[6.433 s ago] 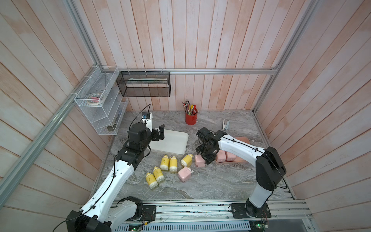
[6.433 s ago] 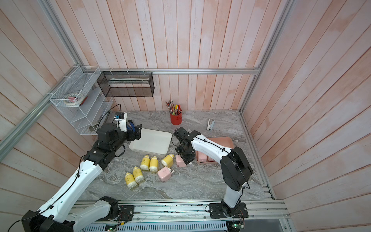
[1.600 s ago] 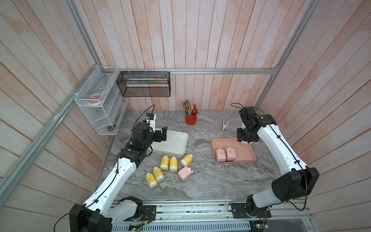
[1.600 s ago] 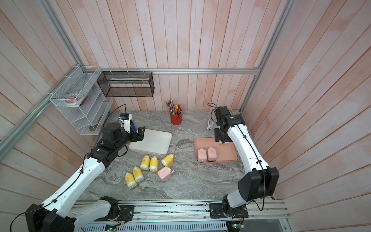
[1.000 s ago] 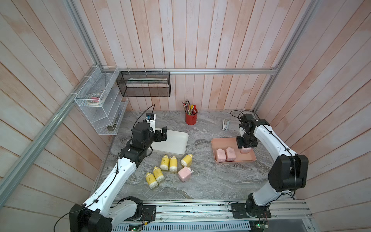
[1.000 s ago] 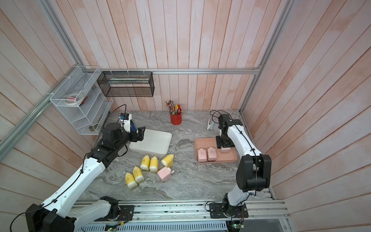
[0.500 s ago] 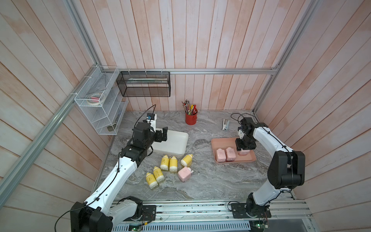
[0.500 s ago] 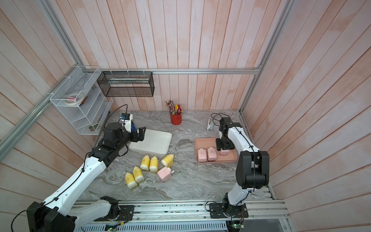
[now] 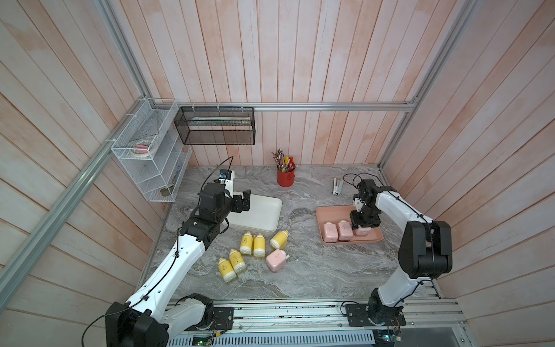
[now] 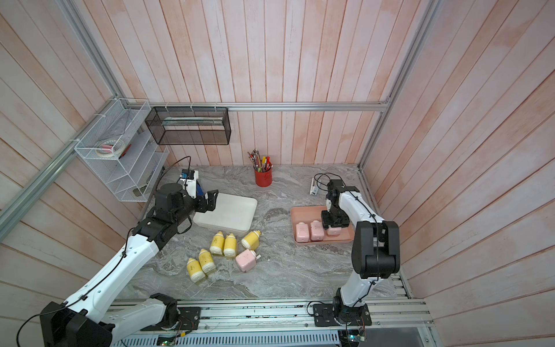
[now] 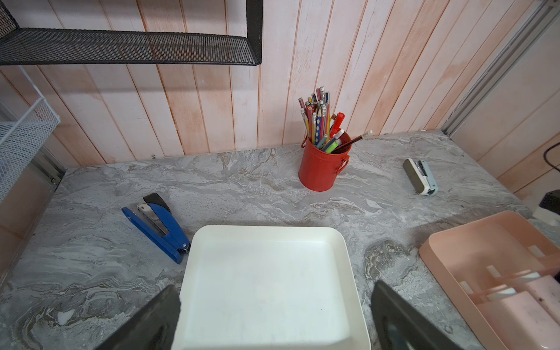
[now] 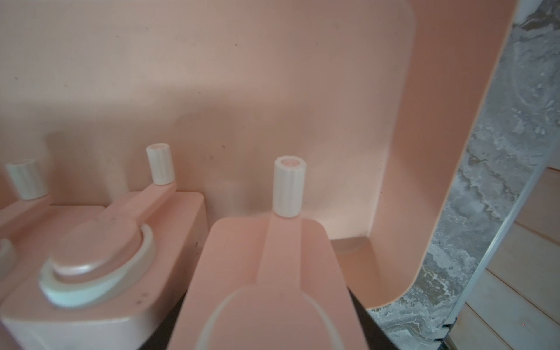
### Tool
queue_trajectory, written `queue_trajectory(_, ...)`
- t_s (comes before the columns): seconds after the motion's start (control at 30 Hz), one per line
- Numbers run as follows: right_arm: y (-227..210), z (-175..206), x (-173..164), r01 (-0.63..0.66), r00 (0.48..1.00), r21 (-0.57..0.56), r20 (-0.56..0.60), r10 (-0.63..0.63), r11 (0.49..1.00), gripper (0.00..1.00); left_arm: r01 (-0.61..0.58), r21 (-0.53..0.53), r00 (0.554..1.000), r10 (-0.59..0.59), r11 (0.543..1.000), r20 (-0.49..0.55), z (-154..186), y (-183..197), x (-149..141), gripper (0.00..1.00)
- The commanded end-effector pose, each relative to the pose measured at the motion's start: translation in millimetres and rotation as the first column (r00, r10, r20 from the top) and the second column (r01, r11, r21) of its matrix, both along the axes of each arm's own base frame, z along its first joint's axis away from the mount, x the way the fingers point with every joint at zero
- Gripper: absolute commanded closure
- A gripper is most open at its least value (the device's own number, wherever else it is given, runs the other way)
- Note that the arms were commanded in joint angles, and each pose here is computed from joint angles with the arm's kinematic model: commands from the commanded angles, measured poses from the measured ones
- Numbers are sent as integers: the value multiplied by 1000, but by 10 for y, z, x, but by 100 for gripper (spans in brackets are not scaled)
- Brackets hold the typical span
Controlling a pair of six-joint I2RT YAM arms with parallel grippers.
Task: Place the pencil sharpeners by color into the storage box
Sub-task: Place the pencil sharpener in the storage box.
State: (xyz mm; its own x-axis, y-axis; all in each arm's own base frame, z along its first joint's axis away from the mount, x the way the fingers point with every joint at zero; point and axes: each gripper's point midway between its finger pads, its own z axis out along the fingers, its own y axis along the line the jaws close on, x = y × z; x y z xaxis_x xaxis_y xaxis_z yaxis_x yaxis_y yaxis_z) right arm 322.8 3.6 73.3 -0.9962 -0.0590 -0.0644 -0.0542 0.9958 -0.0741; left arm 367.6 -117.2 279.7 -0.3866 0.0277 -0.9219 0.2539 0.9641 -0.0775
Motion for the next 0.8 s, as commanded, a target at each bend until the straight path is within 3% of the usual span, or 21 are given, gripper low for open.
queue_trajectory(0.0,16,-71,7,2,1000,20,-18,-1,1000,69,12,7,1000,-12,1000,17,74,-24,-1,0)
queue_trajectory(0.77,31,-295,-37,32,997,37,-68,-29,999,67,17,8,1000,-17,1000,12,58,-39,10,0)
